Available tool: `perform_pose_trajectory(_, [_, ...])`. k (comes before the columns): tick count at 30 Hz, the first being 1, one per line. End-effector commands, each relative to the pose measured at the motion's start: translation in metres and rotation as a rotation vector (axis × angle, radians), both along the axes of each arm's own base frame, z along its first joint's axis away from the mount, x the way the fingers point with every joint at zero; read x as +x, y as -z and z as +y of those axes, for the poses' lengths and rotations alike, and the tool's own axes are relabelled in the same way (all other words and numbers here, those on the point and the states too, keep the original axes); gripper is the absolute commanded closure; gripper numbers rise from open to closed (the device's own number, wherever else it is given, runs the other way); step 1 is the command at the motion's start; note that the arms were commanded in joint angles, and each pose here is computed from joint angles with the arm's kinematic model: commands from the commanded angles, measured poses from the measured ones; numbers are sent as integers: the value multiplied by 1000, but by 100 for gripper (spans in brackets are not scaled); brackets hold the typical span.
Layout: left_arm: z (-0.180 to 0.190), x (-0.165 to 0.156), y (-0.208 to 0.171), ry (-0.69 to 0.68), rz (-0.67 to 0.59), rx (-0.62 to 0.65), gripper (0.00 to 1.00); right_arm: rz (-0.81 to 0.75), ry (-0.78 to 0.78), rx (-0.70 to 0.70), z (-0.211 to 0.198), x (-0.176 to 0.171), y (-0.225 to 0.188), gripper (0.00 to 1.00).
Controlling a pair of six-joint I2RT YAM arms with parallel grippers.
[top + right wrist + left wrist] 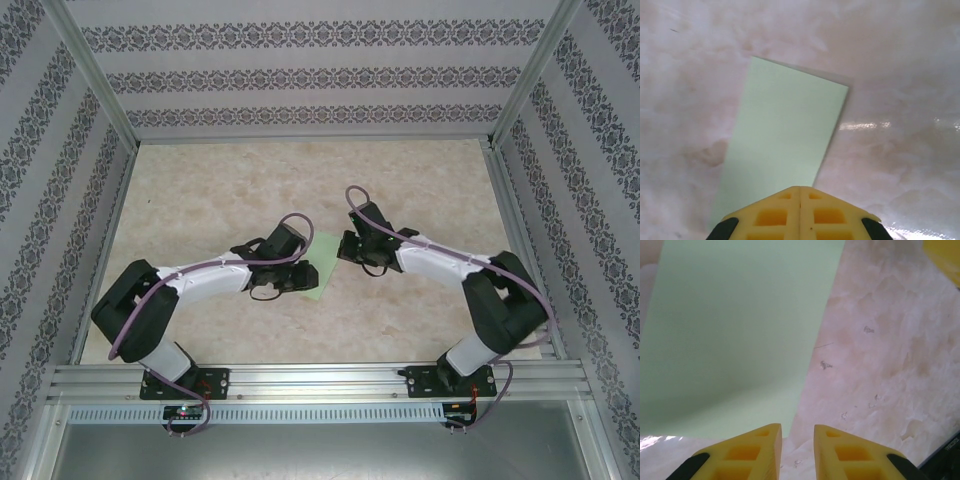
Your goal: Fold a paper plane with a square sheet of paper (pick it up from the middle)
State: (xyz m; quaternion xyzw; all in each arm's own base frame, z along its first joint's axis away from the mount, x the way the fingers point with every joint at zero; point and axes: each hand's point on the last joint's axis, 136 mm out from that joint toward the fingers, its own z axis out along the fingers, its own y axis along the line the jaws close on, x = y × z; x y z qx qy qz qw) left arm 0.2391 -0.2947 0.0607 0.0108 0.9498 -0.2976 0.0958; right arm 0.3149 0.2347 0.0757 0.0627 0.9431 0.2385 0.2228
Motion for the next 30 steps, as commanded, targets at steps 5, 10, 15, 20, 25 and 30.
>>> perform_pose_trajectory(5, [-31,10,-8,-3,-45,-34,84,-37,-43,161,8,-10,-1,100])
perform_pose_trajectory(10, [-37,16,-2,-50,-47,-47,93,-7,-79,237,18,-17,9,100])
perform_pose_trajectory(15, [-40,21,0,-85,-48,-57,100,13,-128,261,29,-16,11,100])
perform_pose_trajectory(20, [-39,21,6,-99,-31,-49,100,54,-163,256,35,-17,24,100])
perform_pose_trajectory(25, [-36,20,15,-107,-19,-25,100,72,-203,261,42,-16,31,100])
perform_pose_trajectory(30, [-36,21,19,-106,-19,-19,100,86,-219,264,47,-14,36,100])
